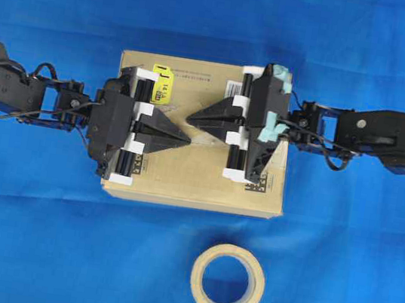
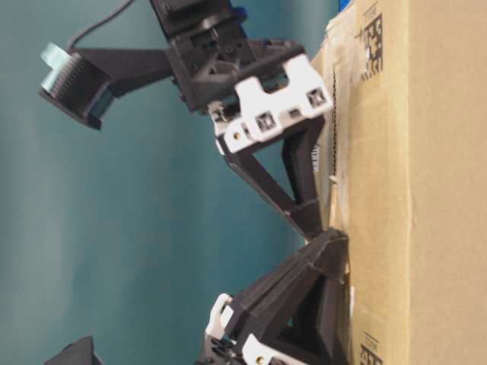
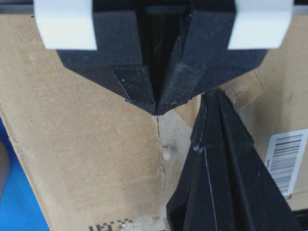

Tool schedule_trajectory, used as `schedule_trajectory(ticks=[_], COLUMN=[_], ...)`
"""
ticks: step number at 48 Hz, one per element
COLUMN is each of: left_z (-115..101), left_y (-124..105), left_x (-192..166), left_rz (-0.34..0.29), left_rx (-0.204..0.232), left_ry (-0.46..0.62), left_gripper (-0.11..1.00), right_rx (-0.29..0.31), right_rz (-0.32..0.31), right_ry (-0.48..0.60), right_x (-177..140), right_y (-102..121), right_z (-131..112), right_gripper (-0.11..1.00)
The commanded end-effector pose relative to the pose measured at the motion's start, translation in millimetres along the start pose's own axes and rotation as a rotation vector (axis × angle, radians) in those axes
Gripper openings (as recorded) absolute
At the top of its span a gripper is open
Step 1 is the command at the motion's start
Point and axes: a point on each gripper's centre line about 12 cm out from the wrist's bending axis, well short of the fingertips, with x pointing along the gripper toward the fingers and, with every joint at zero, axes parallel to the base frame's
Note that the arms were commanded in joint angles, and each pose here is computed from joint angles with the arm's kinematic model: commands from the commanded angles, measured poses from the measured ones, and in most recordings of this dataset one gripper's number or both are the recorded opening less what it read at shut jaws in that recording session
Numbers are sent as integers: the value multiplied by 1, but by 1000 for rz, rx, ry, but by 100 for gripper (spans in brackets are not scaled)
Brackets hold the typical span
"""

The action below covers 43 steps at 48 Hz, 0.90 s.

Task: Apply tape along the seams of the closed cardboard box to seal it securely.
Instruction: 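Smooth the tape outward along the seam with both grippers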

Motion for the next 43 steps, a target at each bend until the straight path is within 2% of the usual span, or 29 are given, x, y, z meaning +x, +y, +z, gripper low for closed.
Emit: schedule_trajectory(ticks=[1, 20, 28, 35, 43], left_z=[8, -5, -13, -22, -23], left_y=[1, -3, -5, -5, -8], left_x=[2, -9, -18, -26, -29], left_rz=[3, -6, -9, -9, -18], left_rx=[-1, -2, -5, -7, -2], left_ry=[-28, 6, 23, 44, 42], left_gripper=[0, 0, 0, 0, 0], right_rx=[-2, 2, 2, 20, 26], right_rz=[12, 32, 48, 40, 38], right_ry=[-32, 8, 26, 41, 47], right_x=[4, 11, 9, 2, -6], right_y=[5, 15, 23, 23, 22], right_z=[11, -4, -12, -18, -22], right_gripper=[0, 0, 0, 0, 0])
